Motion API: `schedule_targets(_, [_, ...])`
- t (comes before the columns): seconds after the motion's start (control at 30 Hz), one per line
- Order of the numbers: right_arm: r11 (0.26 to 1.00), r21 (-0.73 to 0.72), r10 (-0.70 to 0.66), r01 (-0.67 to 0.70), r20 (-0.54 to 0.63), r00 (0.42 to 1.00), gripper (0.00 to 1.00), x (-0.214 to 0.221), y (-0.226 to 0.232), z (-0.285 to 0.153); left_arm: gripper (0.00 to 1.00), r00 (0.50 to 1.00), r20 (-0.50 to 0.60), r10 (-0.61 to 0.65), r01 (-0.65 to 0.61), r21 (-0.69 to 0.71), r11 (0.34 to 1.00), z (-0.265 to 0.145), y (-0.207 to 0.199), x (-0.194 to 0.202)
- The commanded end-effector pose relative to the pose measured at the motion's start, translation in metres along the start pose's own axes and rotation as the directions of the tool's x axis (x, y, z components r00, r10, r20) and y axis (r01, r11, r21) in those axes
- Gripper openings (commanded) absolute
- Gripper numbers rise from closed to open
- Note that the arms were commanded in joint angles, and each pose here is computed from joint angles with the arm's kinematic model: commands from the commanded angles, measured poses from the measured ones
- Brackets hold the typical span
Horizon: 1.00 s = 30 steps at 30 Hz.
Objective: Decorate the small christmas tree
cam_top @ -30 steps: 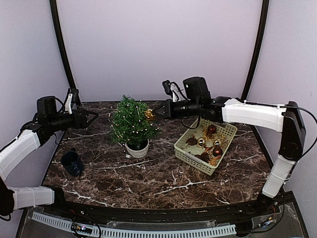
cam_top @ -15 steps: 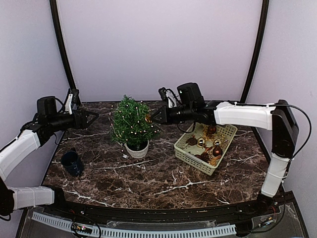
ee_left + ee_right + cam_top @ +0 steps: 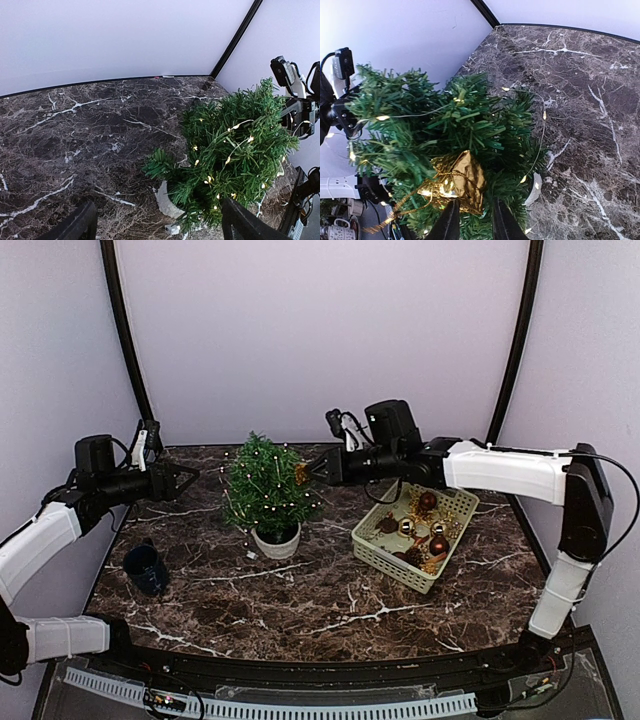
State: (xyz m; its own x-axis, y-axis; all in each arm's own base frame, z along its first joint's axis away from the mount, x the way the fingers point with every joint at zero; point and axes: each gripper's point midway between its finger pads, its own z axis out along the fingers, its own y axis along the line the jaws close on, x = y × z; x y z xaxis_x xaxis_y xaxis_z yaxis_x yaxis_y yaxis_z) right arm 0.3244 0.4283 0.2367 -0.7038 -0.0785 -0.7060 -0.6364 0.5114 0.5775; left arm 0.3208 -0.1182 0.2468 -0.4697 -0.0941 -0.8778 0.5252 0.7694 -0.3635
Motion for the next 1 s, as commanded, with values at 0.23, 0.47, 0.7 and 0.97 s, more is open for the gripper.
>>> schedule_targets(0.23, [0.998,0.061,-0.037,0.033,0.077,0.996,0.41,-0.015,0.015,-0.046,0.89,0.999,0.033,0.020,-0.020,0.003,1.000,-0.004,-0.003,-0.007])
schedule_targets(0.47, [0.998,0.053,-0.042,0.039,0.060,0.997,0.35,-0.006,0.015,-0.044,0.89,0.999,0.034,0.019,-0.019,0.003,1.000,-0.005,-0.003,-0.006])
schedule_targets(0.7, [0.913,0.404,0.009,-0.059,0.124,0.992,0.34,-0.013,-0.049,-0.068,0.88,0.999,0.044,0.028,-0.028,-0.004,1.000,-0.007,-0.004,-0.008])
schedule_targets(0.97, [0.641,0.749,0.104,-0.168,0.132,0.986,0.39,0.020,-0.160,-0.155,0.89,0.997,0.069,0.042,-0.039,-0.045,0.998,-0.013,-0.001,-0.012])
